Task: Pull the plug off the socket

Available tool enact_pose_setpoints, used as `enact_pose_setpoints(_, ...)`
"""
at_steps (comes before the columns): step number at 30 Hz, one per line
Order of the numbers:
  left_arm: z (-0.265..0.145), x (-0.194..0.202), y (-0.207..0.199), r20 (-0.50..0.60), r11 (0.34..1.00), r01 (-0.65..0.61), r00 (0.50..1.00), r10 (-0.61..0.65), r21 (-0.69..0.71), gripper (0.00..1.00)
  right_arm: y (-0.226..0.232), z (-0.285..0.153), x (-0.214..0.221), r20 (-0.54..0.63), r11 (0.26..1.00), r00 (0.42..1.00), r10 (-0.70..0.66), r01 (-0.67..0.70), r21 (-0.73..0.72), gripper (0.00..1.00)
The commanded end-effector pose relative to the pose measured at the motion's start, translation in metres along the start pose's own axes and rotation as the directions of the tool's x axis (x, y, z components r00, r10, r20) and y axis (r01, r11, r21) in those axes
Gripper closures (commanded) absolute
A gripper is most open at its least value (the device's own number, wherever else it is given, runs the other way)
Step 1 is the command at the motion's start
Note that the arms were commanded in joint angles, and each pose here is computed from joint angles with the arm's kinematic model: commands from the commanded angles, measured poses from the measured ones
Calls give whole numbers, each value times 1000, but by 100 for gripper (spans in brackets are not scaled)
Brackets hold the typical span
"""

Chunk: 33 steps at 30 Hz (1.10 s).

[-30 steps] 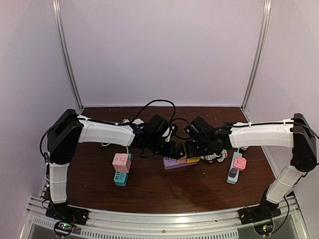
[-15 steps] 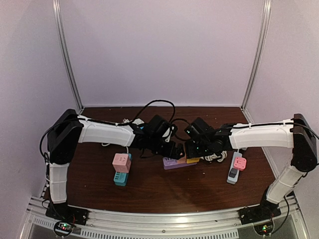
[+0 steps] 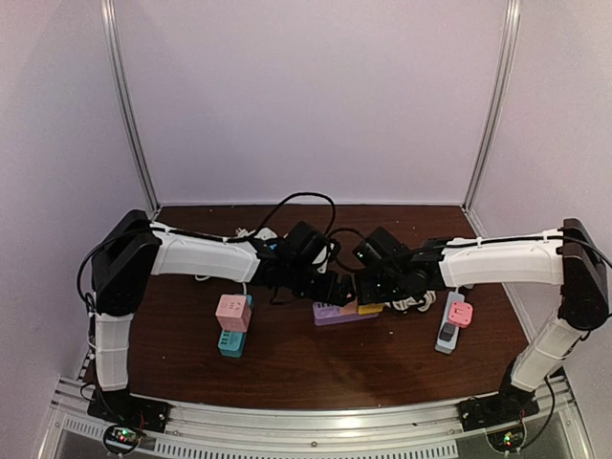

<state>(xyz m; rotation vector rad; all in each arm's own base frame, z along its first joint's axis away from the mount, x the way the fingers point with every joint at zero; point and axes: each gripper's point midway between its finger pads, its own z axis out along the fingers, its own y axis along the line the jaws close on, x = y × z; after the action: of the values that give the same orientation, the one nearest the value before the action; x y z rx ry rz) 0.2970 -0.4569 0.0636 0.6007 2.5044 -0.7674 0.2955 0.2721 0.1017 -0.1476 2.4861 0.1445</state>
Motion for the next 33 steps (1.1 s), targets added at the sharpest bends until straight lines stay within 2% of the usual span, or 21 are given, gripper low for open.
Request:
enact_pose_setpoints(1,21,95,77,-266,965,-28,963,-44,-261,2,3,-13,-15,33,995,999,24,-21,-96,85)
enact_pose_setpoints(5,21,96,78,-268,964,-30,962,-44,-262,2,8,-22,-23,57,996,998,-2,7,-85,87)
enact_pose_setpoints(12,22,102,81,-282,963,-33,958,-46,-269,2,15,-35,-29,114,993,987,-110,103,59,88)
enact_pose_setpoints(15,22,106,83,-287,961,-28,956,-54,-274,2,8,-37,-29,125,995,988,-90,83,62,87)
enact_pose_setpoints(22,22,108,76,-291,963,-41,956,-40,-267,2,0,-28,-25,81,999,997,-3,7,-44,86)
enact_pose_setpoints(28,19,116,67,-304,965,-59,952,-23,-256,2,-4,-24,-23,76,999,997,19,-16,-34,87)
enact_pose_setpoints(33,16,121,78,-306,953,-64,951,-31,-295,2,-4,-22,-23,82,1000,997,6,-6,-5,89)
